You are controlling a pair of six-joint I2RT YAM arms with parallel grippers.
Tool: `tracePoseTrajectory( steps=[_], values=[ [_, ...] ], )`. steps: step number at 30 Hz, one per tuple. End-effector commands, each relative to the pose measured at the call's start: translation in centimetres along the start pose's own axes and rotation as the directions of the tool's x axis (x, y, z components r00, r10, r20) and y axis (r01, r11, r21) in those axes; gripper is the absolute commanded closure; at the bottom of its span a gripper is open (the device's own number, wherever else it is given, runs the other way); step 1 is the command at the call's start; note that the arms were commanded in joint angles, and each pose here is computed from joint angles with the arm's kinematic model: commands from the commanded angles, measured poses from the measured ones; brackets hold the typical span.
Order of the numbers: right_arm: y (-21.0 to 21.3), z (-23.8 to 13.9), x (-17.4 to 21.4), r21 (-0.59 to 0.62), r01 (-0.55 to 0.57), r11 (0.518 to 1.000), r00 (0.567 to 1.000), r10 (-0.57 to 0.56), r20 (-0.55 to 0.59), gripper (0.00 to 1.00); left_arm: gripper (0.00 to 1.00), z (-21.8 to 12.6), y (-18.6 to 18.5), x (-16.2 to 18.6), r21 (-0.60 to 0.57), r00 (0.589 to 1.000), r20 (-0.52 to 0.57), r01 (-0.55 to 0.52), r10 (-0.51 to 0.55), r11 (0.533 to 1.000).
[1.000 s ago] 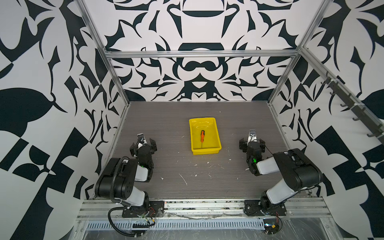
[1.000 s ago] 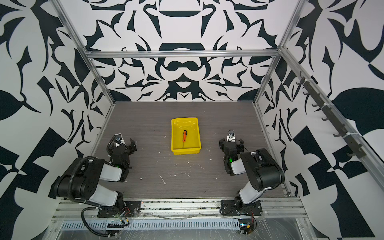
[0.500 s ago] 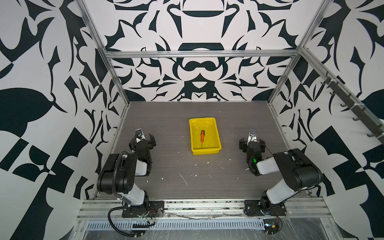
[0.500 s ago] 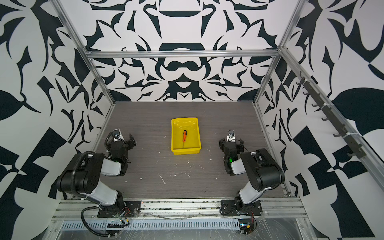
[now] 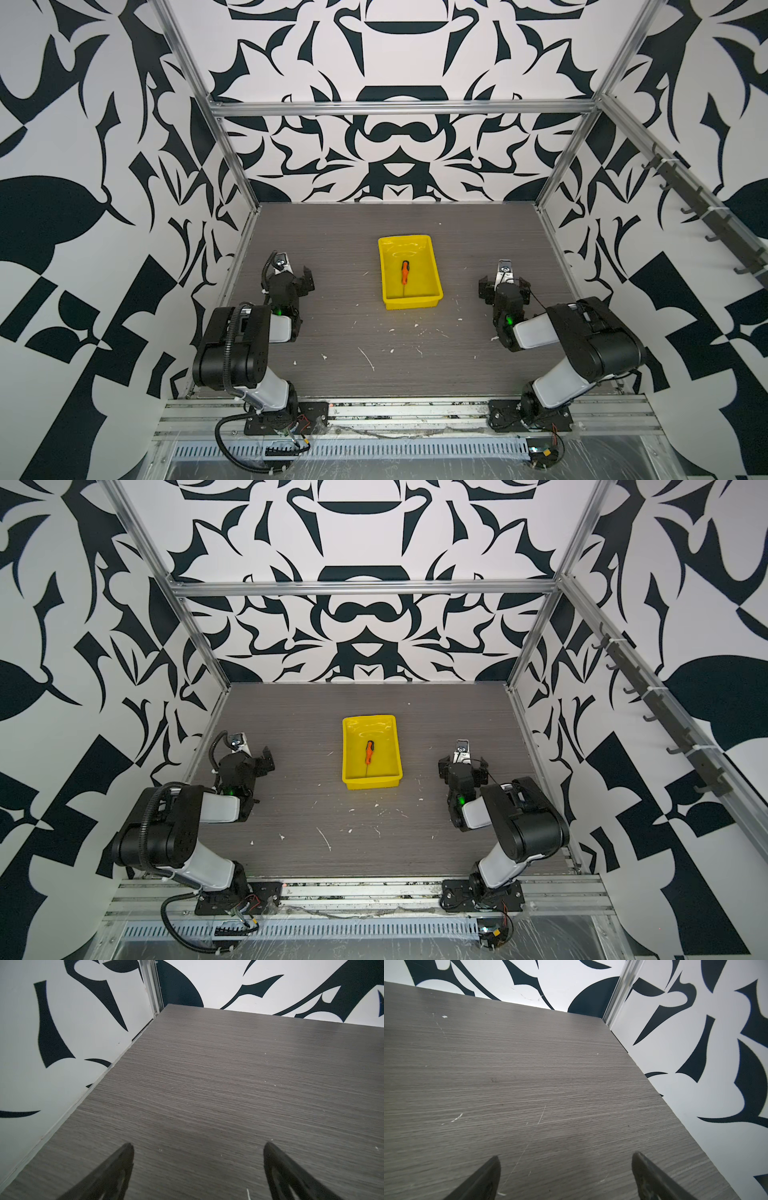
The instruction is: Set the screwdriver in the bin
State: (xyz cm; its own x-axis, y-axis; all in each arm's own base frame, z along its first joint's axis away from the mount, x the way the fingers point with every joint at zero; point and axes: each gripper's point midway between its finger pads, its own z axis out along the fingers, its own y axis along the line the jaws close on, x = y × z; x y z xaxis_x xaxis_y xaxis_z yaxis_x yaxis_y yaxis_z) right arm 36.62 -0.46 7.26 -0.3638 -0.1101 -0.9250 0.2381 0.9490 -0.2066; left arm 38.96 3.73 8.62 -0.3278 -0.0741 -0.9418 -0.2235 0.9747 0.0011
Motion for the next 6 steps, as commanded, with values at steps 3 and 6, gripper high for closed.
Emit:
tracePoseTrajectory(
  steps=[3, 6],
  values=[
    [-0.07, 0.36, -2.02, -0.008, -0.045, 0.999, 0.998, 0.045, 0.048, 0.00, 0.00, -0.08, -0.19, -0.51, 0.014, 1.000, 0.010, 0.012, -0.012, 1.000],
    [-0.10, 0.34, -2.03, -0.008, -0.040, 0.999, 0.998, 0.040, 0.049, 0.00, 0.00, -0.07, -0.16, -0.47, 0.013, 1.000, 0.009, 0.012, -0.012, 1.000]
  ],
)
